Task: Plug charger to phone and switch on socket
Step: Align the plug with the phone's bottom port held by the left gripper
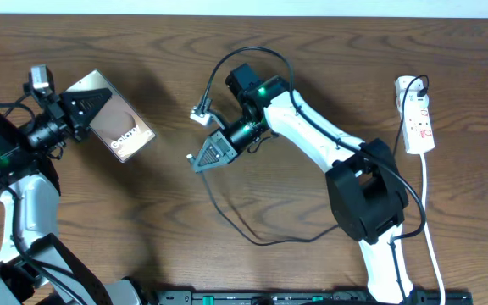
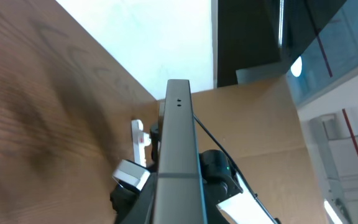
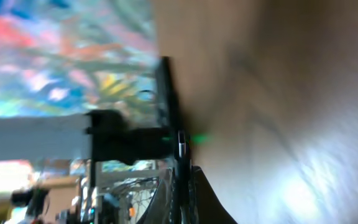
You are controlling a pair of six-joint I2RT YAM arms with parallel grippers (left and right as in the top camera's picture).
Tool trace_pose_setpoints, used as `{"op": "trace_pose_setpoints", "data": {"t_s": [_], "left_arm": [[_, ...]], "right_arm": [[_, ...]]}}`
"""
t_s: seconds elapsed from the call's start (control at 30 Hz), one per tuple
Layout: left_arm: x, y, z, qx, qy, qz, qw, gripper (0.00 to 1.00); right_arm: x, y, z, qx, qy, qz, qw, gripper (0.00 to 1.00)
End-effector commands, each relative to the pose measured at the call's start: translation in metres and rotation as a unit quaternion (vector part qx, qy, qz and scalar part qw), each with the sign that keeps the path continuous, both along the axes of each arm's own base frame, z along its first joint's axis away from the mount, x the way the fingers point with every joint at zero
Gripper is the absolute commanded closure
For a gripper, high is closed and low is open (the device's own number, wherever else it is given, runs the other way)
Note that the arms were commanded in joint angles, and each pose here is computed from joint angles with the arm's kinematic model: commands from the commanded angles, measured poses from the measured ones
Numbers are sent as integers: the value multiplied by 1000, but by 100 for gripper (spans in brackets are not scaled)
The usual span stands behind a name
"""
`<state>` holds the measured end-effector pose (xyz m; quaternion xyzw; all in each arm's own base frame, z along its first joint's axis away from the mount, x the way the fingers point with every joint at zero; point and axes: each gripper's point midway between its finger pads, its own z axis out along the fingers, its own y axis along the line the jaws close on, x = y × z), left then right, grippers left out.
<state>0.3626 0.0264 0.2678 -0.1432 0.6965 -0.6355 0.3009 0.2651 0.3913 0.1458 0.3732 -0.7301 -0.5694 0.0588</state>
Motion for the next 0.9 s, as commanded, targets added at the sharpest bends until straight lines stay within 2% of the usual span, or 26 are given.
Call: {"op": "trace_pose_setpoints", "data": {"t_s": [0.0,0.17,0.57,0.87], "left_arm": [[-3,-16,3,15,-25,-32,999,93],[-3,-32,3,27,-44,-56,997,93],[-3,-35,3,41,-66,-60,995,93],[-3,-35,3,44,-70,-60,995,93]], "right_arm": [[-14,12,31,97,-8,38,994,99],[-23,18,32,103,-10,52,993,99],[-26,20,64,194,20,65,979,99],[-29,23,64,198,16,71,977,99]]}}
